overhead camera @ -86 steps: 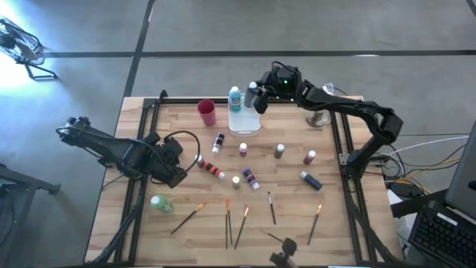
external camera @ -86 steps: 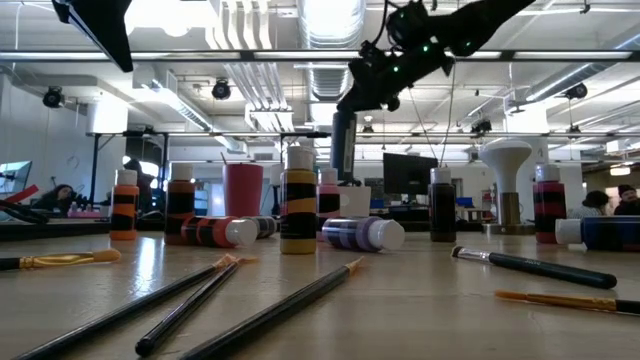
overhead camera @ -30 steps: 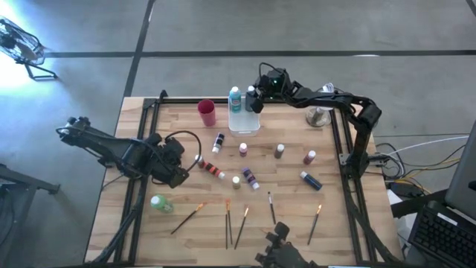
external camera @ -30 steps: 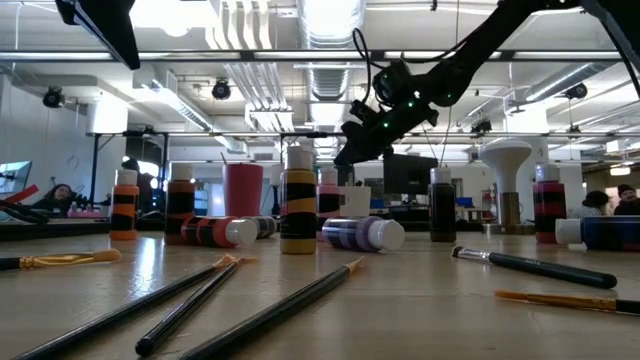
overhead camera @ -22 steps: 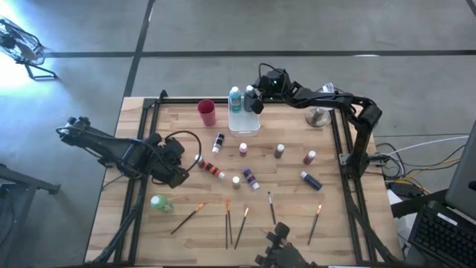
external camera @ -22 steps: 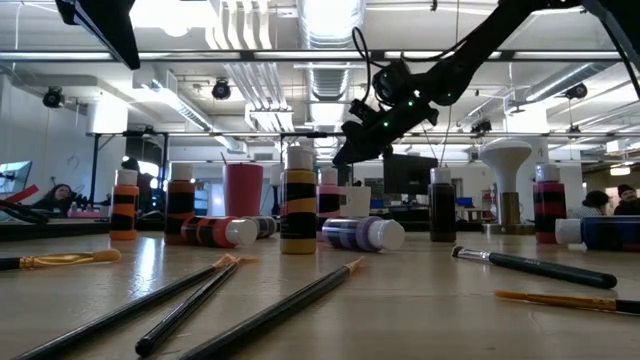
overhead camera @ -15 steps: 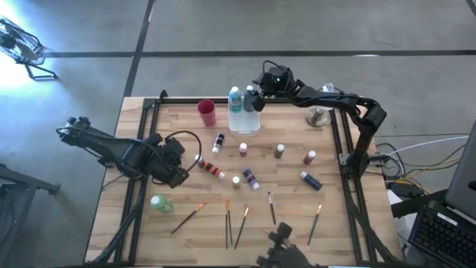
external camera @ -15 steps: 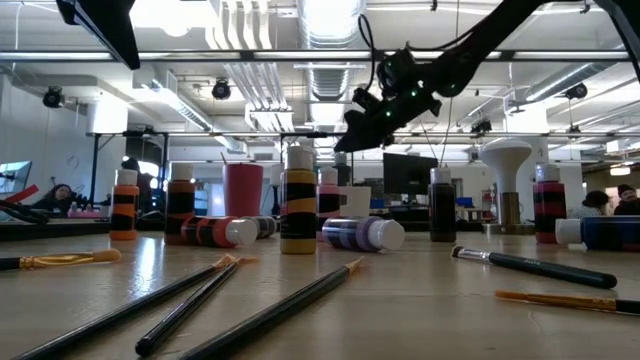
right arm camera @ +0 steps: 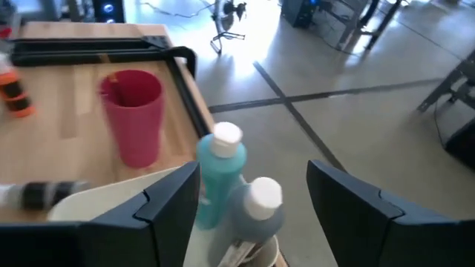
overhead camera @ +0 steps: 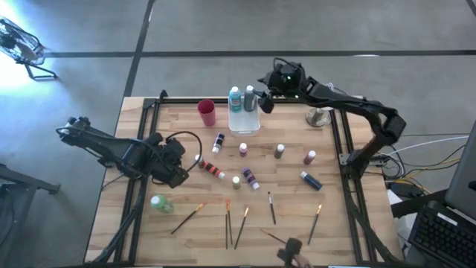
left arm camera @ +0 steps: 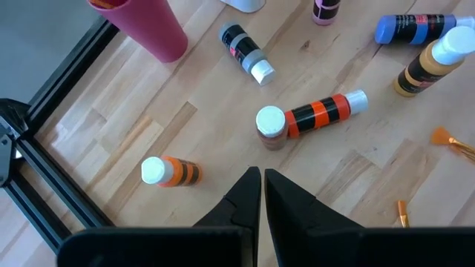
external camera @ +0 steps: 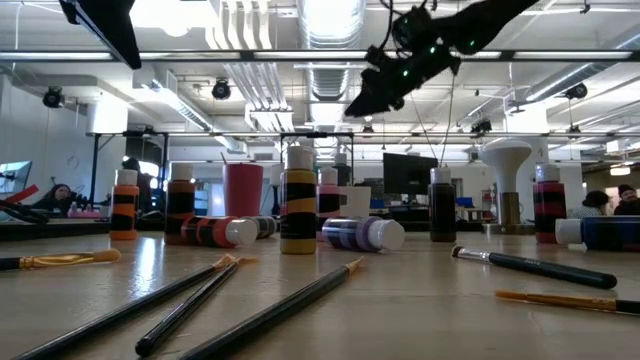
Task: Pick & Place Paint Supplies
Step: Put the gold paint brush into the pink cup
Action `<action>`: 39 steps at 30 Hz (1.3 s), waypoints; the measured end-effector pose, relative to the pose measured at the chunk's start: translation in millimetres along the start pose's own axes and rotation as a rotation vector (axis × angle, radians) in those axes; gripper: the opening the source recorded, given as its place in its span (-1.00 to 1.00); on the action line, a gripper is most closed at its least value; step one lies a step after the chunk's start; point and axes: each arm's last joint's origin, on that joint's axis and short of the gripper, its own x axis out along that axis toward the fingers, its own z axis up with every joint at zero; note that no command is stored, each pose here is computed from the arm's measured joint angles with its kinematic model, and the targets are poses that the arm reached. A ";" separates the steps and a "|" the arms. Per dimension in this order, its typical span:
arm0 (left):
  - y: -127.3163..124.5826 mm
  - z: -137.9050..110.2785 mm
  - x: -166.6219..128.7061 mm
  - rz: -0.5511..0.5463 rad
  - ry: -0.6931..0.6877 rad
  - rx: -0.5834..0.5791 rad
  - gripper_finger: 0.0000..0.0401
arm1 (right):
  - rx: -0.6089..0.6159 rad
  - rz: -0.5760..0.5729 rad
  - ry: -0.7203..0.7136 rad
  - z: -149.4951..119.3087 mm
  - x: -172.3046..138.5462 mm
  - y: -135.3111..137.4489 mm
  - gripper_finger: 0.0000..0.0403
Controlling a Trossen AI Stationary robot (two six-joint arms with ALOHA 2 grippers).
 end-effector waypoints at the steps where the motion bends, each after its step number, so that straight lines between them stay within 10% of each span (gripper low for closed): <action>1: 0.1 0.1 0.0 0.002 -0.004 0.000 -0.87 | -0.014 0.010 0.000 4.1 -7.0 3.7 0.17; 21: 2.9 5.4 -0.8 0.114 -0.186 -0.001 -0.87 | -0.065 0.332 0.050 38.0 -168.4 90.0 -0.20; 39: 3.1 6.1 -0.9 0.125 -0.206 -0.004 -0.87 | -0.129 0.742 0.096 32.8 -195.6 206.6 -0.41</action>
